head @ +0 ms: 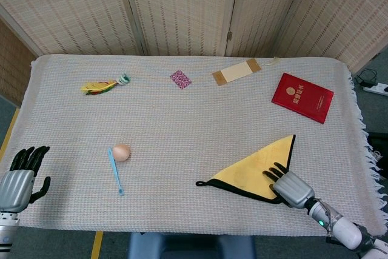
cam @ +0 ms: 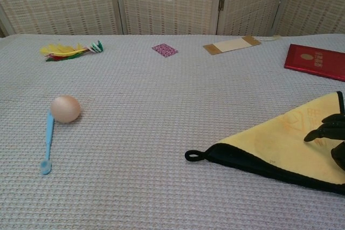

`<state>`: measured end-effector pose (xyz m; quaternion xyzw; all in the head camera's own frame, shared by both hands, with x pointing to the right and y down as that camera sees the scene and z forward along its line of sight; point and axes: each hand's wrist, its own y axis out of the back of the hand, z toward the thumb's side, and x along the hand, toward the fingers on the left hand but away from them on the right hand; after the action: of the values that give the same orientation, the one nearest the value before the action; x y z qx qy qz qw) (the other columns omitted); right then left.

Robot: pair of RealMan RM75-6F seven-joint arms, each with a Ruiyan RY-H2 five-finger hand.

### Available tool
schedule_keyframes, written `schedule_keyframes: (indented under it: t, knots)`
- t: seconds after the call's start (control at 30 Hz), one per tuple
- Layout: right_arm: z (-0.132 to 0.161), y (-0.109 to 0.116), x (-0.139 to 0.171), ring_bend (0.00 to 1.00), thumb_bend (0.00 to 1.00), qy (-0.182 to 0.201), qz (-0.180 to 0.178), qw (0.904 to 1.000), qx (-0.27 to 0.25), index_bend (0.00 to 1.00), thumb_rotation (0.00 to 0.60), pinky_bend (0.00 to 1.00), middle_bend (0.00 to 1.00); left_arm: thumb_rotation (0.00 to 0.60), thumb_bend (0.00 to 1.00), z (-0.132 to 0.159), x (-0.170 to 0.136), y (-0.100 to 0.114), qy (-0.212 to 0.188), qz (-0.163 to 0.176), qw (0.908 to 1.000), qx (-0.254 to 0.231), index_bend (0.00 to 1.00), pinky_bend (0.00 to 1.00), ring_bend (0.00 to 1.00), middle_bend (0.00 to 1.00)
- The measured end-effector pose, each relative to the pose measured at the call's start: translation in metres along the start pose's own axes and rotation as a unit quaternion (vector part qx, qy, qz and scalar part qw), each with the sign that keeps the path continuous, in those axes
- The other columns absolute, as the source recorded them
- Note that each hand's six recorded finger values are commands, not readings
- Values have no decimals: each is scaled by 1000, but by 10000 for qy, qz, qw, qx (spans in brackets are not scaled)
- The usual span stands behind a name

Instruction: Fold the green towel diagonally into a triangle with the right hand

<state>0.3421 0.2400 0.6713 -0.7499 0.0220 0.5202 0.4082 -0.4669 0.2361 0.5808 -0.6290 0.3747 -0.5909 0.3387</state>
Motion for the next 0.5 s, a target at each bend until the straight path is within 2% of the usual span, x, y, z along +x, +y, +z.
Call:
schedule_keyframes:
  t: [0.03,0.1,0.2,0.37,0.5]
  knots:
    - [-1,-1,1,78,470,-14,41,10000,7,575,600,0,89,600,566,0,0,0,2,-6,10000,1,0,0,15,130]
    - [-2,-3,2,43,470,-46,119,9999,6,422,600,0,37,600,566,0,1,-1,6,-13,10000,1,0,0,15,130]
    - [-3,-4,3,17,470,-90,225,9997,-30,265,600,0,2,600,566,0,1,-1,12,-6,10000,-1,0,0,15,130]
    - [-1,-3,6,0,470,-45,330,9994,-71,160,600,0,0,600,566,-1,1,-1,22,-2,10000,-4,0,0,15,130]
    - [-1,0,10,0,470,-39,310,9994,-116,154,600,0,0,600,566,-1,1,1,20,17,10000,-11,0,0,15,130]
